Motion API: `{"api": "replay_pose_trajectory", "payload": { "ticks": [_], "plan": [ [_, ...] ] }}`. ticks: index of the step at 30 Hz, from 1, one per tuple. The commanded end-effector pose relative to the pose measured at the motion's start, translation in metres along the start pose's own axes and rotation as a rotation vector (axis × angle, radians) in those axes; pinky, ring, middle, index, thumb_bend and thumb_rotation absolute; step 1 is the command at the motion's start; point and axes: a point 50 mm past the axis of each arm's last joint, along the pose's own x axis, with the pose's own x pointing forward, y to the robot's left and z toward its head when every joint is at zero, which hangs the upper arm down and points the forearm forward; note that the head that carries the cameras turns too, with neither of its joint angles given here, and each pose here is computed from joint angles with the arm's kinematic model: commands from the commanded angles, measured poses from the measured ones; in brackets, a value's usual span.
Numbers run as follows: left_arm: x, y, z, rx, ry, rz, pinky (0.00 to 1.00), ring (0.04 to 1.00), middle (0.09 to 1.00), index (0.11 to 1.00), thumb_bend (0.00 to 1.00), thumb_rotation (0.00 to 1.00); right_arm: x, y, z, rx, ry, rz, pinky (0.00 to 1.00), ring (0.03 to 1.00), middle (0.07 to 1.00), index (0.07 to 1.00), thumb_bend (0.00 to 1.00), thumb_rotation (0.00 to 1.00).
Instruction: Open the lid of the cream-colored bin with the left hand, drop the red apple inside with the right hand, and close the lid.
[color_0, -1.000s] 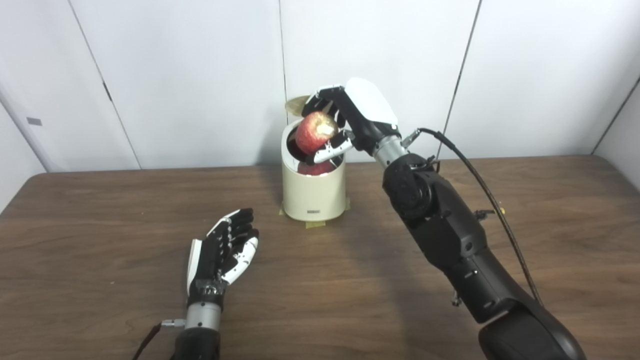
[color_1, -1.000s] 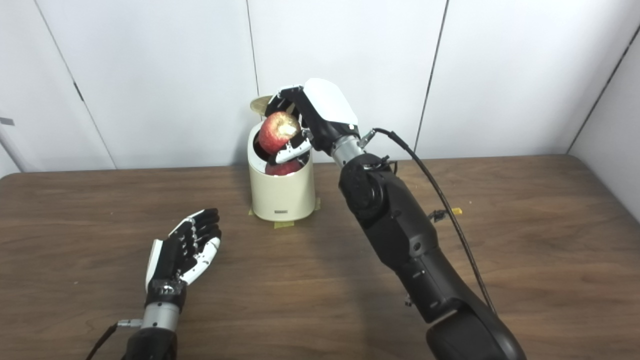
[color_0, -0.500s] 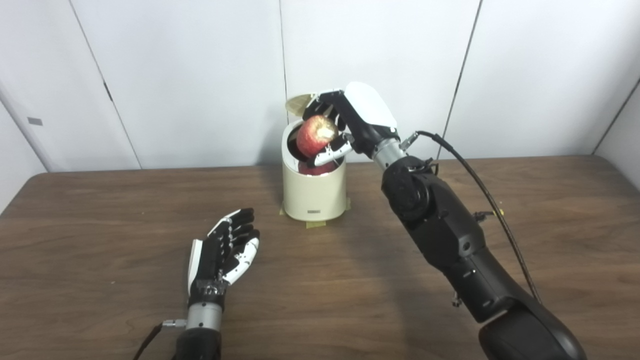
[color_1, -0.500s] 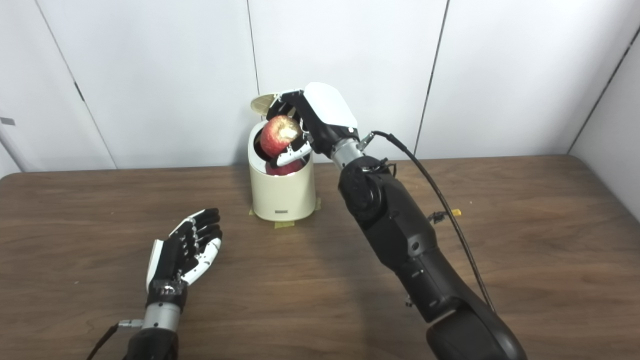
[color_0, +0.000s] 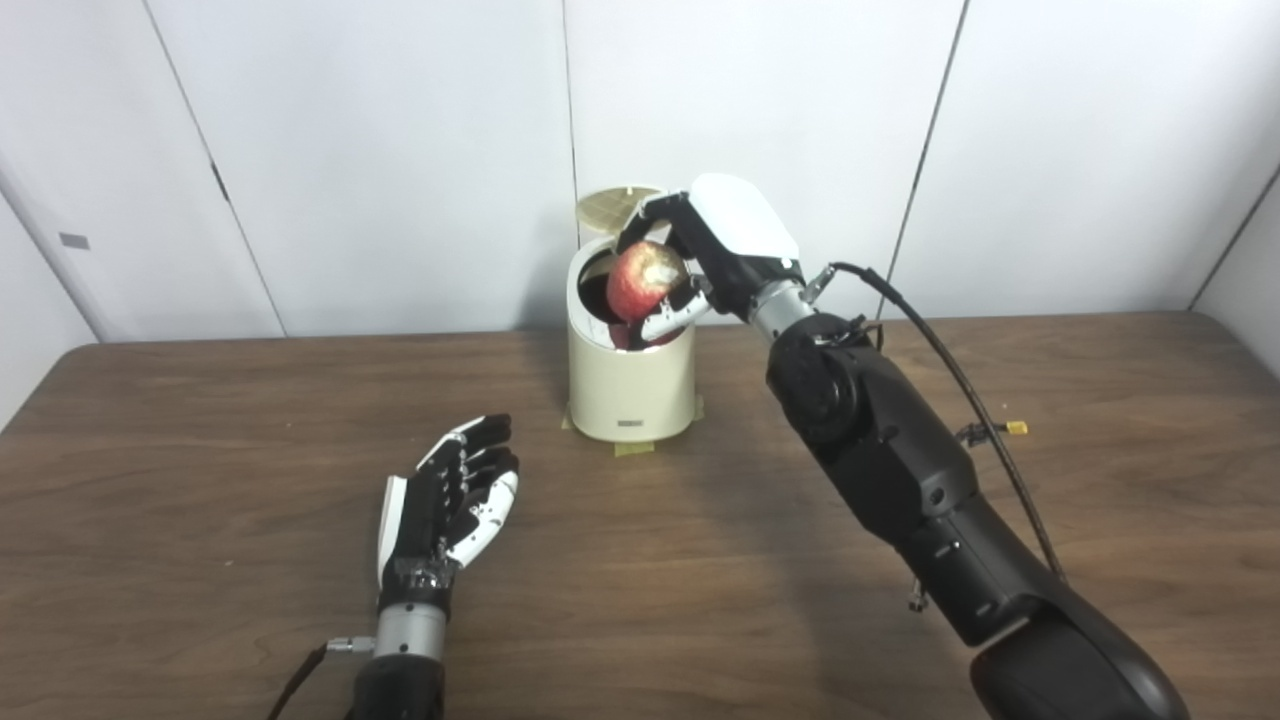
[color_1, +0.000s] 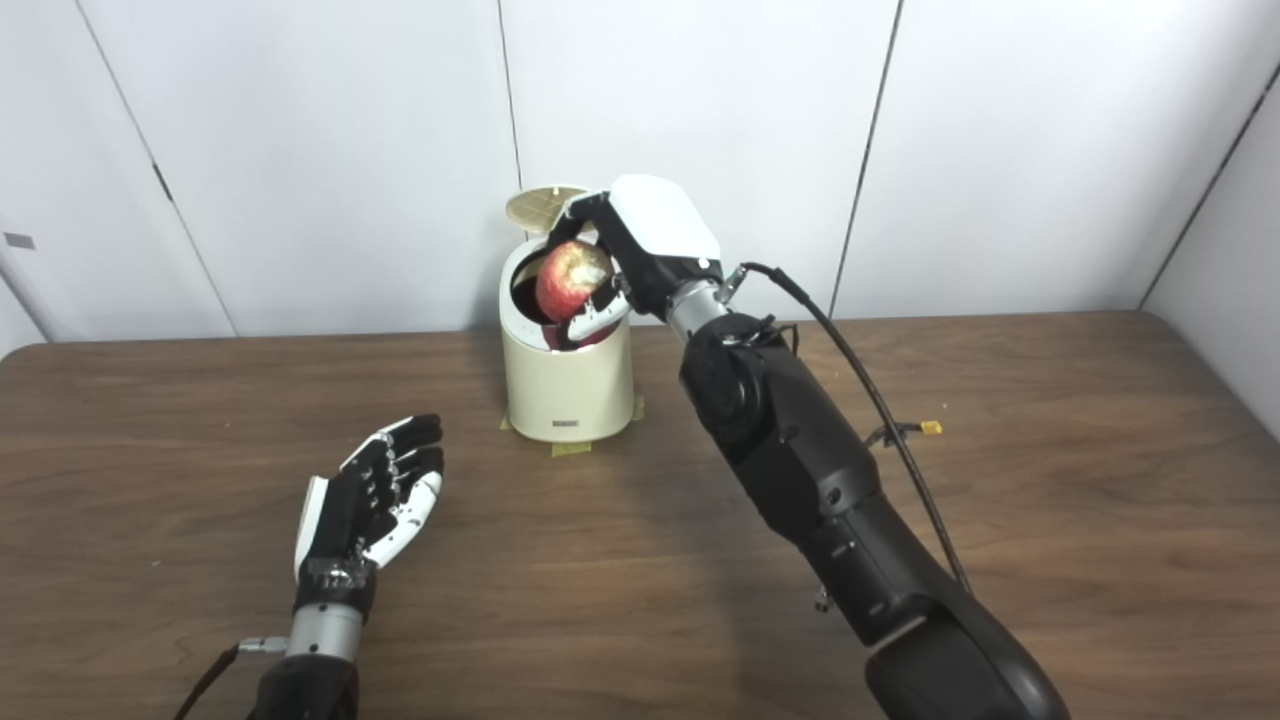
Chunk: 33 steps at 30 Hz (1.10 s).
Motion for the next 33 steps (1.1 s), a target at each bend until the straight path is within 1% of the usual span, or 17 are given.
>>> {"api": "replay_pose_trajectory", "payload": {
  "ticks": [1, 7, 8, 9, 11, 15, 24, 30, 33],
  "plan": [
    [-0.0051, -0.0022, -0.0013, 0.012, -0.021, 0.003, 0.74, 0.761, 0.782, 0.761, 0.26, 0.26, 0.0174, -0.0314, 0.0149, -0.029, -0.048, -0.079, 0.51, 0.633, 0.7, 0.497, 0.52, 0.14],
    [-0.0056, -0.0016, -0.0015, 0.006, -0.028, -0.001, 0.74, 0.763, 0.778, 0.762, 0.27, 0.25, 0.0166, -0.0309, 0.0146, -0.033, -0.043, -0.085, 0.52, 0.627, 0.68, 0.497, 0.52, 0.14],
    [-0.0055, -0.0015, -0.0017, 0.004, -0.028, -0.001, 0.73, 0.76, 0.776, 0.761, 0.27, 0.25, 0.0165, -0.0308, 0.0145, -0.031, -0.042, -0.085, 0.52, 0.627, 0.68, 0.592, 0.67, 0.12],
    [-0.0055, -0.0014, -0.0019, 0.004, -0.027, -0.002, 0.72, 0.756, 0.774, 0.761, 0.27, 0.25, 0.0165, -0.0307, 0.0144, -0.03, -0.043, -0.085, 0.53, 0.628, 0.68, 0.652, 0.76, 0.11],
    [-0.0058, -0.0016, -0.0017, 0.004, -0.024, -0.002, 0.73, 0.753, 0.771, 0.759, 0.27, 0.26, 0.0165, -0.0306, 0.0143, -0.03, -0.044, -0.085, 0.53, 0.628, 0.679, 0.685, 0.8, 0.1],
    [-0.0058, -0.0019, -0.0013, 0.002, -0.025, -0.001, 0.72, 0.742, 0.764, 0.759, 0.27, 0.26, 0.0168, -0.0306, 0.0145, -0.026, -0.045, -0.081, 0.53, 0.627, 0.676, 0.699, 0.82, 0.1],
    [-0.006, -0.0019, -0.001, 0.015, -0.024, -0.008, 0.74, 0.751, 0.766, 0.764, 0.27, 0.29, 0.0177, -0.0308, 0.0159, -0.017, -0.043, -0.087, 0.54, 0.63, 0.677, 0.692, 0.81, 0.09],
    [-0.0067, -0.0025, -0.0001, 0.016, -0.018, -0.009, 0.74, 0.752, 0.763, 0.764, 0.27, 0.26, 0.0169, -0.0301, 0.0175, -0.049, -0.045, -0.107, 0.55, 0.661, 0.685, 0.694, 0.82, 0.1],
    [-0.0071, -0.0029, 0.0003, 0.024, -0.016, -0.006, 0.75, 0.756, 0.766, 0.767, 0.28, 0.28, 0.016, -0.0304, 0.0171, -0.053, -0.043, -0.109, 0.56, 0.672, 0.69, 0.695, 0.82, 0.11]
  ]
}}
